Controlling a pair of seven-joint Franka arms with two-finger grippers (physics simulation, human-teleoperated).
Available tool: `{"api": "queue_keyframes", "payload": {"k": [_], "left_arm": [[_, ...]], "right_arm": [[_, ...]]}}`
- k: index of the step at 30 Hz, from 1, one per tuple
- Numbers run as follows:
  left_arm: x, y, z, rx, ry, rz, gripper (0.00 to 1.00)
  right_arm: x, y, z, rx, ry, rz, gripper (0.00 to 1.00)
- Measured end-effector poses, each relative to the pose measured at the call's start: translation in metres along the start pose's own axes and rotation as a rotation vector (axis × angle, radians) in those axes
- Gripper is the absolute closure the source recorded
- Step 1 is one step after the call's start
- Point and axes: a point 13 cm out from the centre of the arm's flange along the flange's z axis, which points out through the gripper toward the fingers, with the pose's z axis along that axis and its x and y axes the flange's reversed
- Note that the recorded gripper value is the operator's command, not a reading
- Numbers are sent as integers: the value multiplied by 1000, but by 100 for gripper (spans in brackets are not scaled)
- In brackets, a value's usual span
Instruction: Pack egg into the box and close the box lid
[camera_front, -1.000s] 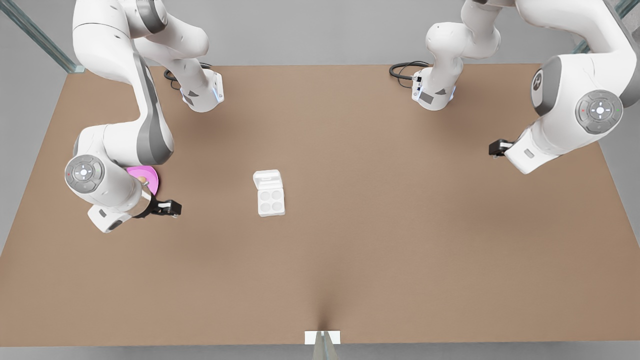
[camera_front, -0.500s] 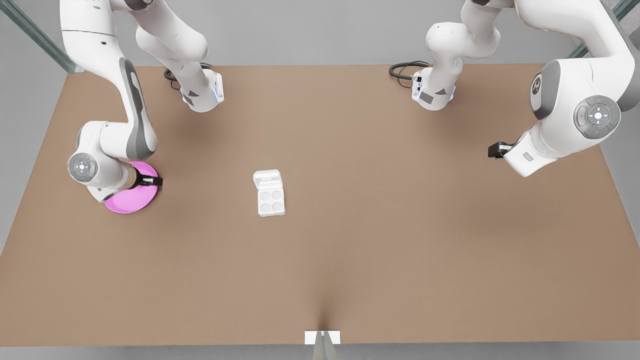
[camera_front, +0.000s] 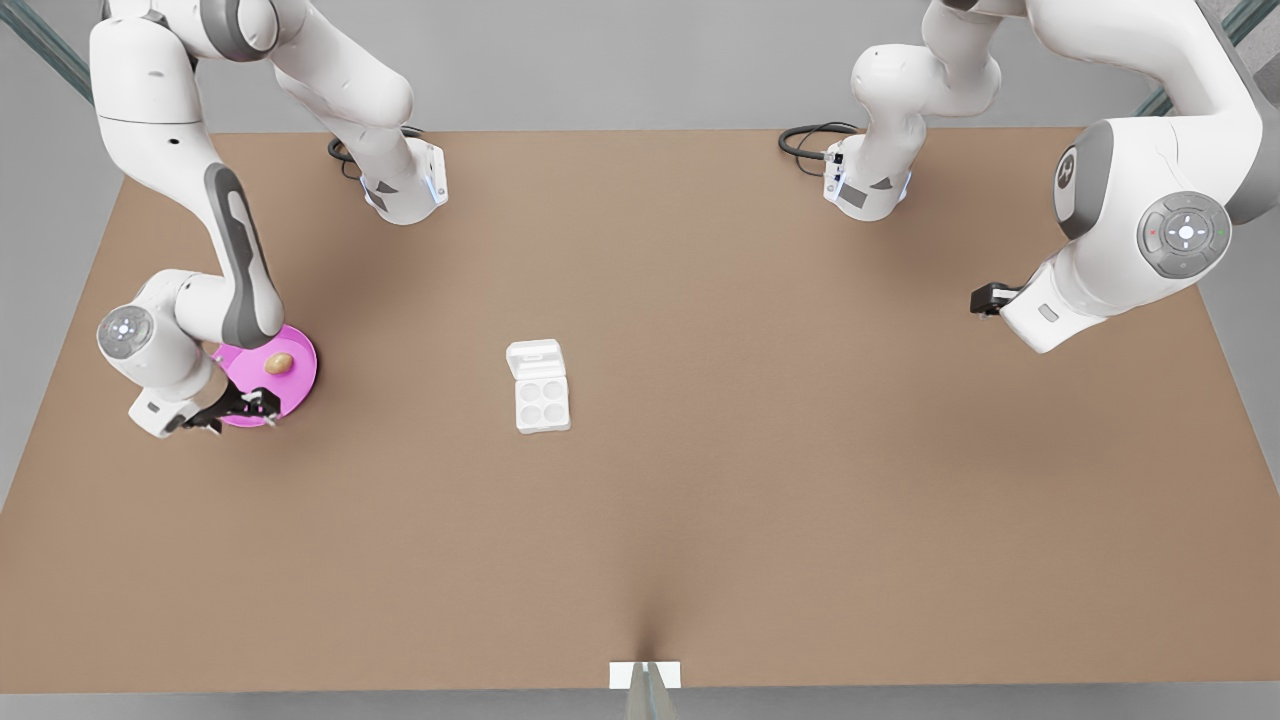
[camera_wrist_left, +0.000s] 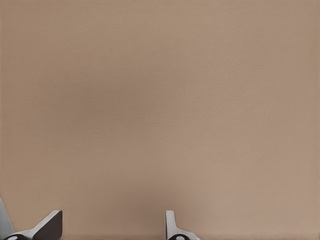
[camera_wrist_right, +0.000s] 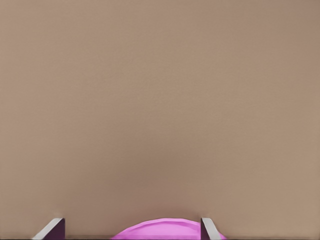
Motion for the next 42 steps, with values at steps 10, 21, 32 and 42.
{"api": "queue_keyframes", "payload": {"k": [10, 21, 32, 42], "left_arm": [[-1, -1, 3, 0, 8, 2, 0], [-1, -6, 3, -3, 10, 11, 0], [-1, -7, 3, -2, 13, 11, 0], [-1, -7, 3, -1, 15, 11, 0]], "right_arm": [[27, 6, 31, -55, 113, 73, 0], [108, 11, 67, -112, 264, 170, 0], [139, 0, 78, -129, 298, 249, 0], [155, 3, 96, -144, 311, 282, 0]]}}
